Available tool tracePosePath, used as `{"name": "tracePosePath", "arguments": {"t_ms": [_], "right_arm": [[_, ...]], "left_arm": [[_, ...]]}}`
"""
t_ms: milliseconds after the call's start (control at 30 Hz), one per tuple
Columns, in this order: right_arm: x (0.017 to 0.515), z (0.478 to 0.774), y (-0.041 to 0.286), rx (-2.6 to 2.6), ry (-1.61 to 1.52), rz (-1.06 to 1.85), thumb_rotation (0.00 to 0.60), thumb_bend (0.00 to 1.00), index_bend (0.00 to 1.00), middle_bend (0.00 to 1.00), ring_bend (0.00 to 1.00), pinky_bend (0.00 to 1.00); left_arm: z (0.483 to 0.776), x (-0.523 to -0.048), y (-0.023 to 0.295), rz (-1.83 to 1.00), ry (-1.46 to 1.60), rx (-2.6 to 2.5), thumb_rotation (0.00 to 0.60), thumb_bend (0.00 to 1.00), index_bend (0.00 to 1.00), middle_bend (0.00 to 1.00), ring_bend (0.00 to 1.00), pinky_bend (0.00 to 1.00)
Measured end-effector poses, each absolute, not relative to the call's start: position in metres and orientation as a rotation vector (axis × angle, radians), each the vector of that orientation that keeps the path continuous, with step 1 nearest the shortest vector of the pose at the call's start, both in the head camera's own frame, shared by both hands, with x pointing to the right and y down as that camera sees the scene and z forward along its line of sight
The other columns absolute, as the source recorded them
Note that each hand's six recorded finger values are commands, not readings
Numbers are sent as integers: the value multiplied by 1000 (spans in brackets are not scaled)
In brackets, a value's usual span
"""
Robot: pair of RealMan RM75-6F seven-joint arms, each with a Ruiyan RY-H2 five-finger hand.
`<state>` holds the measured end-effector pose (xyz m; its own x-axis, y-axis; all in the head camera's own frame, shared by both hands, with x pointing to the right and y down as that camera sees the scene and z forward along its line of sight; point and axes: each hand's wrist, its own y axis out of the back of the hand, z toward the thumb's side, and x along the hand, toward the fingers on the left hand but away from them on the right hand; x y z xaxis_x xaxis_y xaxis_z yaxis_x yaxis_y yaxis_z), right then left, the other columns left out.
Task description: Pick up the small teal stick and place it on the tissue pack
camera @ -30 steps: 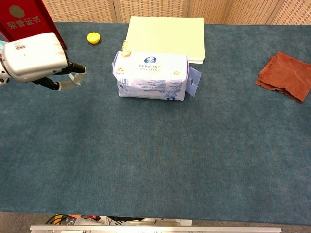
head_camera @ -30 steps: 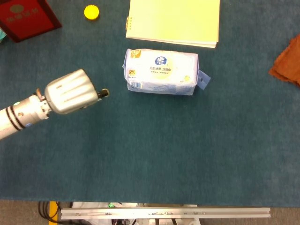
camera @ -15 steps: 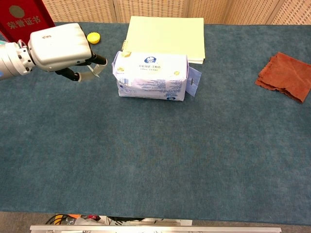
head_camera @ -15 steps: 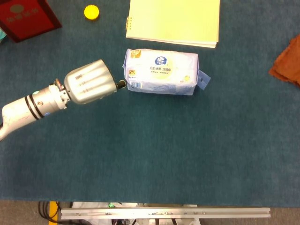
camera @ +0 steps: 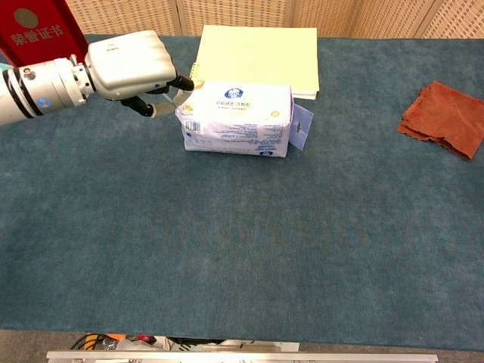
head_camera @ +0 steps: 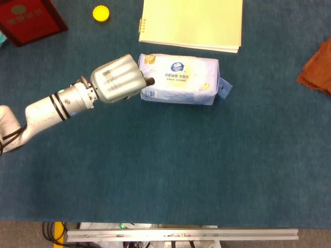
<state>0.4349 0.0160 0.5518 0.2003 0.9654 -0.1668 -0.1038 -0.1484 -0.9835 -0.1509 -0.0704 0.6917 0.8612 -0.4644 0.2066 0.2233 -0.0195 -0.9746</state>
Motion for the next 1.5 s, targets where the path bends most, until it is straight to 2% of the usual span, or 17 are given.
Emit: {"name": "tracePosePath", "arguments": {"t_ms": [833,1167,1500], "right_arm": [[446,553,14,-1348,-934,1219,600,317,140,335,297,429],[448,552,14,-1346,-940,1219,600,317,140,336,303,429],[445,550,14,-1345,-944,1204,600,317,140,338,304,429]], "left_arm": [[714,-95,-71,-528,110,-1466,600,442,507,1000,995,953],[717,-98,-78,-565,131,-1463,600,441,378,1000,987,937],[711,-109,-79,-585,177,-1476,600,441,343,1000,982,934]]}}
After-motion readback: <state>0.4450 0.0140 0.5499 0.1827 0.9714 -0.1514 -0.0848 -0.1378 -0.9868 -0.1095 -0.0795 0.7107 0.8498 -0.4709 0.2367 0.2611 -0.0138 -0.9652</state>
